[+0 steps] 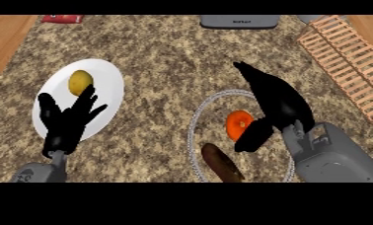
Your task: Pick the squash from the placemat and place it in the tiered shelf
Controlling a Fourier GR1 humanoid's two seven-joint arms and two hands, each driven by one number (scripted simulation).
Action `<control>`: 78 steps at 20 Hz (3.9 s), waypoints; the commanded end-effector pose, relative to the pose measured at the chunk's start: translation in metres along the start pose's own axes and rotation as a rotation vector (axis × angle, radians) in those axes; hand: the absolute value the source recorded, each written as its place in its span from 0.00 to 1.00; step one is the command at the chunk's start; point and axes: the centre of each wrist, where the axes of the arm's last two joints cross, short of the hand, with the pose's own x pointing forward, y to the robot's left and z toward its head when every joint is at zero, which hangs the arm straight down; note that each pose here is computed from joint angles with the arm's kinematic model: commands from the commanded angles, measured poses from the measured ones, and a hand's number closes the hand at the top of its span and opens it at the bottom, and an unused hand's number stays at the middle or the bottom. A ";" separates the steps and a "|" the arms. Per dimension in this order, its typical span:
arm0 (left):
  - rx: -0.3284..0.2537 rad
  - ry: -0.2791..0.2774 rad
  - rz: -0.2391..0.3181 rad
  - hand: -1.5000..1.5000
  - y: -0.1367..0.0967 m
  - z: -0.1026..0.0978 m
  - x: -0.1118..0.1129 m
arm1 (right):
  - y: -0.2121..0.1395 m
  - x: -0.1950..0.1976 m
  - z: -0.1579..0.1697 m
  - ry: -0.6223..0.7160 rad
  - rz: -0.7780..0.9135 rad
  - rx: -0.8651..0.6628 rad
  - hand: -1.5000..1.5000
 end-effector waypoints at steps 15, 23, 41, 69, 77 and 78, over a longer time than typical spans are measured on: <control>0.021 0.044 -0.010 0.50 -0.005 0.000 -0.009 | 0.053 0.011 -0.005 0.177 0.143 -0.010 0.00; 0.011 0.043 -0.009 0.50 0.000 0.010 -0.013 | 0.072 -0.005 -0.018 0.208 0.177 -0.031 0.00; 0.012 0.043 -0.006 0.50 -0.005 0.013 -0.028 | 0.098 -0.021 -0.051 0.188 0.189 -0.101 0.00; 0.041 0.034 0.015 0.50 0.012 0.008 -0.016 | 0.023 -0.045 -0.085 0.565 -0.379 -0.525 1.00; 0.016 0.044 -0.014 0.50 0.010 0.006 -0.011 | -0.071 0.034 -0.074 0.685 -0.321 -0.984 1.00; 0.015 0.055 -0.007 0.50 -0.003 0.003 -0.011 | -0.092 0.048 -0.069 0.687 -0.318 -1.034 1.00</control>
